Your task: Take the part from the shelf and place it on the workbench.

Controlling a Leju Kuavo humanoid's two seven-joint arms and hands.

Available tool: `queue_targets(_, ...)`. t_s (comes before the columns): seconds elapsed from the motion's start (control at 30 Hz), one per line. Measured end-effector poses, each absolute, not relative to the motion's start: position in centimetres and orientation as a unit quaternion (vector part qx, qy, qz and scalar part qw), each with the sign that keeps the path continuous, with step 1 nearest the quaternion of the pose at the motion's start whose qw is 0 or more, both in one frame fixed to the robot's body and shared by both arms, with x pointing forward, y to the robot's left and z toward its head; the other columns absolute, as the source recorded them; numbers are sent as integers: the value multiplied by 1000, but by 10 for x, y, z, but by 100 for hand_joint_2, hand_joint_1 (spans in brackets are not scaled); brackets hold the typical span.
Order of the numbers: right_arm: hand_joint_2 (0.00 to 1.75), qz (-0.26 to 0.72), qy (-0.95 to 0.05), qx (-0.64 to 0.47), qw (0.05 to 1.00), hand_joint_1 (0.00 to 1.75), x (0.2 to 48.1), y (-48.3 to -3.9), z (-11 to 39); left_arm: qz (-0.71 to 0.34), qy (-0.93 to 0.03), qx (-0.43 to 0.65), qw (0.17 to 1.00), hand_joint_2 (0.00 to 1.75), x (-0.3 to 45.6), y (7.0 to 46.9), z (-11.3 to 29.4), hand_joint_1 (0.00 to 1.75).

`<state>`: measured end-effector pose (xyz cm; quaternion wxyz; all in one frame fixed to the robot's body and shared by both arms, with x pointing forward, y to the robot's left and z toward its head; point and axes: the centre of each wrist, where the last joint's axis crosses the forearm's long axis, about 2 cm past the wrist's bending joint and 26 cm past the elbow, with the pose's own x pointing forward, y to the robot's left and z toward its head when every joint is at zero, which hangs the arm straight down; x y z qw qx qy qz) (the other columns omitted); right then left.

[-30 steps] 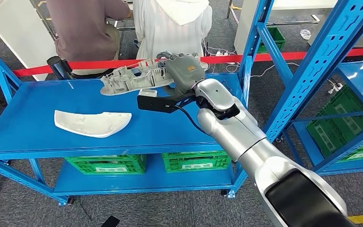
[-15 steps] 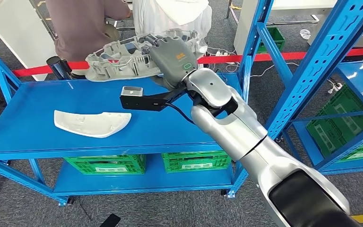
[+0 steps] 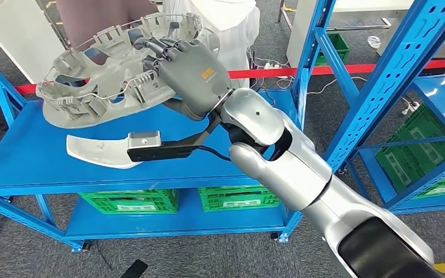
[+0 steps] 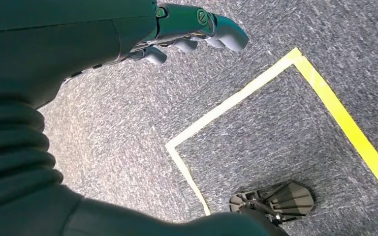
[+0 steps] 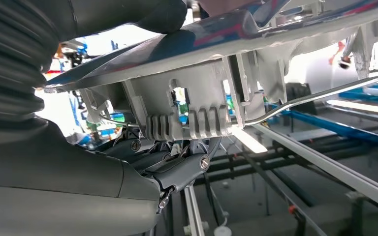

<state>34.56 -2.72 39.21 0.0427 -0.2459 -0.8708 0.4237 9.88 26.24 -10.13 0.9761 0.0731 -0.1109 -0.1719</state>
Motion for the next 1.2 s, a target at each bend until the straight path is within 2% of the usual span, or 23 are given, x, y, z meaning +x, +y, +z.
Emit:
queue_targets(0.63,175,424,-876,-226,36,175,339,-32,387,-153,-136,57,977,175,99,263,-101,0)
queue_targets(1.2,175,419,-888,-181,48,175,341,-35,382,-108,-119,58,985,175,96,266,-102,0)
